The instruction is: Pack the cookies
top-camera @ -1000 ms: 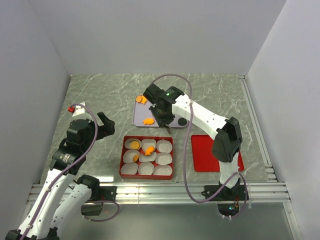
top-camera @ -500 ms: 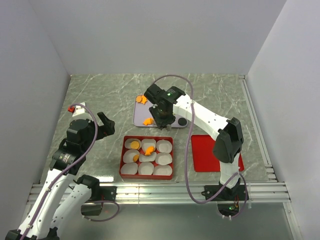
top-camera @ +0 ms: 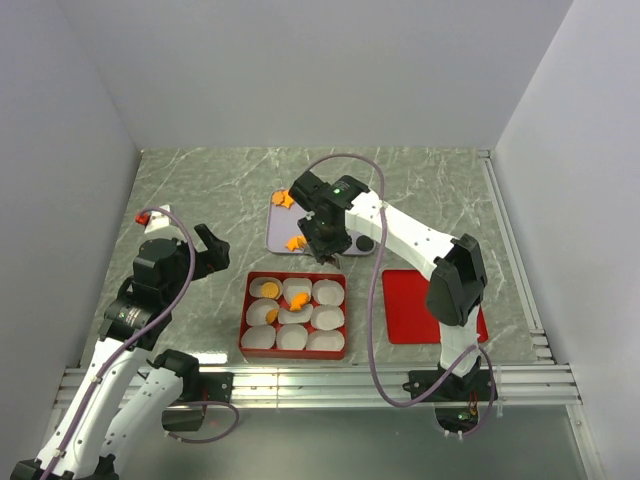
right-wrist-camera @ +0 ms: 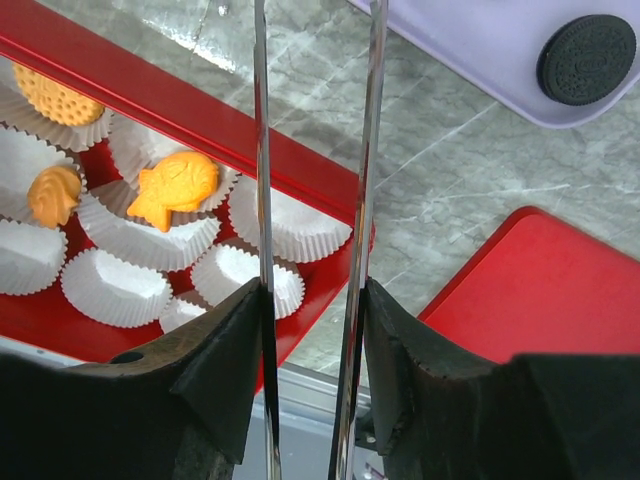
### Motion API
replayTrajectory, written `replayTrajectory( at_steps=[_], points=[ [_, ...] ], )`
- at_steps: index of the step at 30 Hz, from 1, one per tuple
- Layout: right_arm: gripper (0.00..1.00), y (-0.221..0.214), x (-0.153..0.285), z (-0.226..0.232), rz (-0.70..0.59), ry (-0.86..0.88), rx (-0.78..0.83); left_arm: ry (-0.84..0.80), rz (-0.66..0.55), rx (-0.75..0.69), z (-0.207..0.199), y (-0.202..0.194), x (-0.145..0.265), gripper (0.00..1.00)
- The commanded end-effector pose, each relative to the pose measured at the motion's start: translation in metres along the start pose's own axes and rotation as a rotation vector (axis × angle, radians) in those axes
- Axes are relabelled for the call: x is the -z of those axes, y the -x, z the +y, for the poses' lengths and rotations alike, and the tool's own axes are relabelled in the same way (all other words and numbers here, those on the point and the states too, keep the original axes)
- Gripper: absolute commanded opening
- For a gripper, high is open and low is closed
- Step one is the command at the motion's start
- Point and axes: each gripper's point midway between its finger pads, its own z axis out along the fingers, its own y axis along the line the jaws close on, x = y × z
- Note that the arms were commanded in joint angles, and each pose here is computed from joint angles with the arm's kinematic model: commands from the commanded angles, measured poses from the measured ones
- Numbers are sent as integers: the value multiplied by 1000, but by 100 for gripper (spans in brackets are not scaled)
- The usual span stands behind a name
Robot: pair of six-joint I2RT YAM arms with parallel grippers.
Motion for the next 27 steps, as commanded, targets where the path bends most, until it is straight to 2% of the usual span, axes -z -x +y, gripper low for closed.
replayTrajectory(
  at_steps=[1, 21, 24, 25, 27],
  points=[
    [50, 18, 6, 6, -48, 32, 5, -5, -31, 7, -2, 9, 3, 99],
    [47, 21, -13, 12, -11, 46, 9, 7, -27, 7, -1, 8, 2, 99],
    [41, 18, -11, 12, -11, 52, 7, 7, -29, 7, -1, 8, 2, 99],
    [34, 16, -10, 13, -9, 54, 10, 7, -29, 7, -1, 9, 2, 100],
    [26, 16, -8, 12, -15, 54, 7, 7, -27, 7, -1, 8, 2, 99]
  ],
)
